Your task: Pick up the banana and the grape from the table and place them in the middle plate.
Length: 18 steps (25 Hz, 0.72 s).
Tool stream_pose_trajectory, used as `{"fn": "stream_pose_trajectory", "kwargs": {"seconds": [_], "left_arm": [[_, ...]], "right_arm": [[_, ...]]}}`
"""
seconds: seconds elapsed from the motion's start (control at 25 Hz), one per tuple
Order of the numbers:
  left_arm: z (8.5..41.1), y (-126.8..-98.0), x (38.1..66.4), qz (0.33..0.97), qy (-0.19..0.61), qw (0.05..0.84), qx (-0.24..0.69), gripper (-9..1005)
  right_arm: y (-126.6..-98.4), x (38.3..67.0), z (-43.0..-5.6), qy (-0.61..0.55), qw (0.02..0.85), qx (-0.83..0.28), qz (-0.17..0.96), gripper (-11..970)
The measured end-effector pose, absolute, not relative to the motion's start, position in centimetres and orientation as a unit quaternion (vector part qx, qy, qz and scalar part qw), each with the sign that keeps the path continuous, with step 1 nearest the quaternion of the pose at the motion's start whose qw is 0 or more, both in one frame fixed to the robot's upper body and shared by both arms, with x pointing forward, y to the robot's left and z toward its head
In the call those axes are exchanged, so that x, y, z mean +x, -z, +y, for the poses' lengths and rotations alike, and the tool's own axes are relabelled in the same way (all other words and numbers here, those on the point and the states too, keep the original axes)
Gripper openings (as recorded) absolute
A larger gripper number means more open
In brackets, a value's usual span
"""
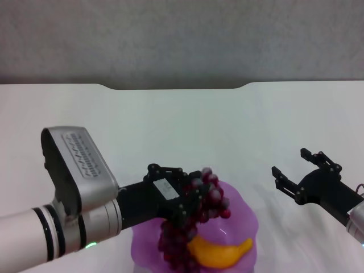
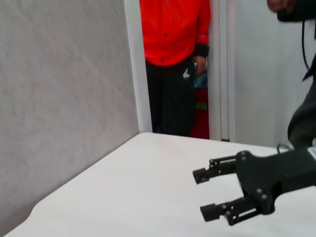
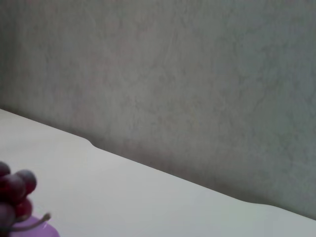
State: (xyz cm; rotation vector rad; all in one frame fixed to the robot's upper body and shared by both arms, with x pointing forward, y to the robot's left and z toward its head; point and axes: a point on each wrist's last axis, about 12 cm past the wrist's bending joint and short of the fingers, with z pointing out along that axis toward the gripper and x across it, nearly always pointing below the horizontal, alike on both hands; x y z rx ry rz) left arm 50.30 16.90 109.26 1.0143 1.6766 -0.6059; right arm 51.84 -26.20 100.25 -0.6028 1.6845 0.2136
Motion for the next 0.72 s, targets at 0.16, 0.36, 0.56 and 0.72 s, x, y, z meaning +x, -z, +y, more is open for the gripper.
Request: {"fn": "stream_pose_trajectory", "kwargs": {"seconds": [0.16, 0.36, 0.56, 0.72], "left_arm": [[16.9, -108.9, 50.1, 0.693, 0.248, 0.525, 0.427, 295], [17.0, -108.9, 49.5, 0.679, 0.247, 0.541, 0.431, 316], [17.2, -108.9, 49.3, 0.675, 0.242, 0.554, 0.423, 452], [19.7, -109.5, 50.2, 0.675, 0.217, 0.602, 0.368, 687]], "right_arm": [[-100.2, 51.8, -26.2, -0.093, 0.621, -0.262, 0.733, 818], [-100.2, 51.8, -26.3, -0.092, 0.620, -0.263, 0.734, 819], [-100.2, 51.8, -26.3, -0.092, 0.620, -0.263, 0.734, 819], [-100.2, 51.8, -26.2, -0.093, 0.621, -0.263, 0.733, 819]]}}
